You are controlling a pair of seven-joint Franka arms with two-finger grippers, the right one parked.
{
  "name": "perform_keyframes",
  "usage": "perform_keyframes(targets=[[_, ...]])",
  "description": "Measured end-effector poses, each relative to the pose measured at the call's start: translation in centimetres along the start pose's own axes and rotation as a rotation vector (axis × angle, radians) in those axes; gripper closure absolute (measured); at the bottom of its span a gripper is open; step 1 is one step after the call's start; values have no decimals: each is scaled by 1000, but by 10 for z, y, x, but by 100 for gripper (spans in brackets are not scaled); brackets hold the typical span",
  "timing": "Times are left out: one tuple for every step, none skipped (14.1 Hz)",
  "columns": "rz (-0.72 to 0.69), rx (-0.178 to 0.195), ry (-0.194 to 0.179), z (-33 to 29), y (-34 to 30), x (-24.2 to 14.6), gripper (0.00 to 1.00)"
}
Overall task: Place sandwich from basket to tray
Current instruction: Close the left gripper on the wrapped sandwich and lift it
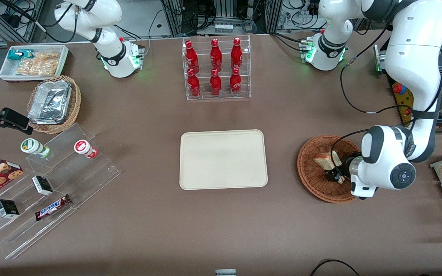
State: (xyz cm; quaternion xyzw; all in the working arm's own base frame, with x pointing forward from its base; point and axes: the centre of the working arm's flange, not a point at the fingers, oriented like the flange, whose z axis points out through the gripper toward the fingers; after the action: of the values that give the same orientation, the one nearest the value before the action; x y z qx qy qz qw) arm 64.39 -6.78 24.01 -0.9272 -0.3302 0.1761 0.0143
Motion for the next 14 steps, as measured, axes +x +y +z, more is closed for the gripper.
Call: perform_keyframes(targets=[[-11,-4,4,5,0,-1,0],[-18,-6,6,9,0,-1,0],[-23,-6,5,13,0,-1,2],[-32,-6,5,15,-1,-2,5],[-40,-7,5,16,0,-2,15],[-43,-8,5,16,0,-3,28],[-44,-9,6,16,1,-3,38],[-43,-10,7,15,1,-4,50],[-41,-13,10,13,2,-5,58],[-35,-18,15,10,3,-6,65],[-20,-26,25,4,8,-9,74],[9,-38,41,-6,15,-15,81],[46,-52,63,-19,26,-23,82],[90,-68,89,-34,39,-35,82]])
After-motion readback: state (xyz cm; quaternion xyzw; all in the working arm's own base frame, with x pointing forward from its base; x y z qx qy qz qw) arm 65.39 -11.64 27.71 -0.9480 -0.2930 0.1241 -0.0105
